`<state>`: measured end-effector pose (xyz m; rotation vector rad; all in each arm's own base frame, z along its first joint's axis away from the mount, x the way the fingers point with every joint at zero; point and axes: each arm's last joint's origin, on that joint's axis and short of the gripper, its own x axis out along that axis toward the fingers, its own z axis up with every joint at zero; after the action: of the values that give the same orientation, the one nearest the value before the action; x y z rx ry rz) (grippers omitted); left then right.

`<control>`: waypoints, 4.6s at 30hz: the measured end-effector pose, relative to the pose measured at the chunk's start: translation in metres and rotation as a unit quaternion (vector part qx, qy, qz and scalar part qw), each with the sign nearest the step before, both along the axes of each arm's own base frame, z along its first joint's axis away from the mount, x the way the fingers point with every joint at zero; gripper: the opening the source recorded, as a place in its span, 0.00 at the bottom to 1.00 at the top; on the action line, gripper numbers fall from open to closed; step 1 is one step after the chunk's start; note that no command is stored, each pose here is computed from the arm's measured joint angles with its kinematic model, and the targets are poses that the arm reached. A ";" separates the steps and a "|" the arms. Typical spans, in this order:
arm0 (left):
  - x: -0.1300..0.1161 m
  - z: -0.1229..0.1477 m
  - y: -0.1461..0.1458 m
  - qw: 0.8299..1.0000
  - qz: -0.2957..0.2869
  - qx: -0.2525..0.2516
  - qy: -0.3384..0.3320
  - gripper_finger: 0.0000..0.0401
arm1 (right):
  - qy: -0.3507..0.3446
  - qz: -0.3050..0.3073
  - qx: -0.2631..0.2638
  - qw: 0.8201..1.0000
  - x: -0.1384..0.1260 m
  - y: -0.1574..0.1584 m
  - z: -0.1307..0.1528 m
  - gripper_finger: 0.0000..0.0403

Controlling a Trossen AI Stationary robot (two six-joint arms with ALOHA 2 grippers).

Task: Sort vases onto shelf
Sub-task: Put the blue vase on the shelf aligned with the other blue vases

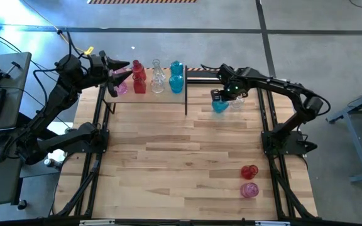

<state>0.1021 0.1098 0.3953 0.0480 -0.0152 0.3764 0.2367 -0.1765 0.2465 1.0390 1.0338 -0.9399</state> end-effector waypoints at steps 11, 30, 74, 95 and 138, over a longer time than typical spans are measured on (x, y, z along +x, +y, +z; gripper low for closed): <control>0.000 -0.005 0.000 1.000 0.000 -0.020 0.015 0.46 | -0.029 0.039 -0.022 0.999 0.018 0.012 0.045 0.01; 0.000 -0.005 0.000 1.000 0.000 -0.020 0.015 0.46 | -0.113 0.070 -0.102 0.986 0.018 0.026 0.154 0.01; 0.007 -0.009 -0.008 0.997 -0.067 -0.039 0.030 0.46 | -0.345 0.271 -0.191 0.878 0.089 0.048 0.195 0.01; 0.026 -0.020 -0.010 0.988 -0.115 -0.076 0.064 0.46 | -0.315 0.284 -0.109 0.899 0.104 0.045 0.168 0.01; 0.110 -0.081 0.008 0.954 -0.154 -0.171 0.193 0.46 | -0.237 0.167 -0.056 0.955 0.125 0.029 0.127 0.01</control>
<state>0.2125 0.1178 0.3147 -0.2233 0.4249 0.0476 0.3620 -0.1470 0.3730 0.8991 0.7122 -0.4351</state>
